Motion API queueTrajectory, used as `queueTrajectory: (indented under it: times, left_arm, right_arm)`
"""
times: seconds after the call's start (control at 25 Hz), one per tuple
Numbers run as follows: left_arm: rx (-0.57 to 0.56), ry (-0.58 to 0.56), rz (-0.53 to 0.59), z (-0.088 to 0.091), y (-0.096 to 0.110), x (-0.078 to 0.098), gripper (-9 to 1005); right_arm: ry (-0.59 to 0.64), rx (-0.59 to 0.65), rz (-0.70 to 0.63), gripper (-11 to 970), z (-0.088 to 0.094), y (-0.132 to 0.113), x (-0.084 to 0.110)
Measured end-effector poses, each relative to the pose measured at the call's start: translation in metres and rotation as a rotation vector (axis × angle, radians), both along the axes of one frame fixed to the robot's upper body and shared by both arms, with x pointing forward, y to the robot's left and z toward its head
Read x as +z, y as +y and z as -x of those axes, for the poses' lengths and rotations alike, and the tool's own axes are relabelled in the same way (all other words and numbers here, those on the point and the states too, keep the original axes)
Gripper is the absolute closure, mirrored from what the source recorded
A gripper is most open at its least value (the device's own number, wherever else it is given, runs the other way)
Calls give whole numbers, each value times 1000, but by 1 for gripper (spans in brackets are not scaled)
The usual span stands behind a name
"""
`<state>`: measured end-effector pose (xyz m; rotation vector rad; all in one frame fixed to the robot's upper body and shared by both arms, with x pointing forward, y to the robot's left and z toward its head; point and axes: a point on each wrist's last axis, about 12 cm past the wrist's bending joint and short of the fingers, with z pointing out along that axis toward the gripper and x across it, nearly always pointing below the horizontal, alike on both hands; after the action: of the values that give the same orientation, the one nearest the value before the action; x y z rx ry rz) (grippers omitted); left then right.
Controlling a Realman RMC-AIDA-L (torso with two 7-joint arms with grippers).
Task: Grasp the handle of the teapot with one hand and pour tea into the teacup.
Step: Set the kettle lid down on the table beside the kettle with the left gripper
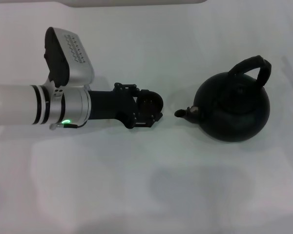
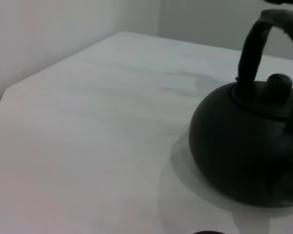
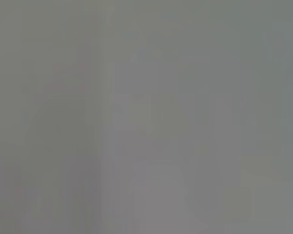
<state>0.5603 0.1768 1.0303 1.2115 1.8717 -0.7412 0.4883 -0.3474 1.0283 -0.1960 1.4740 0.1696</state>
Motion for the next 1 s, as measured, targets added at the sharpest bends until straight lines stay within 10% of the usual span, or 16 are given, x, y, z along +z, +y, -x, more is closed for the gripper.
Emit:
queueTrajectory:
  times: [1.0]
  left_arm:
    - [-35, 1, -58, -4, -15, -4, 279]
  right_arm:
    - [-5, 8, -12, 148, -2, 2, 1]
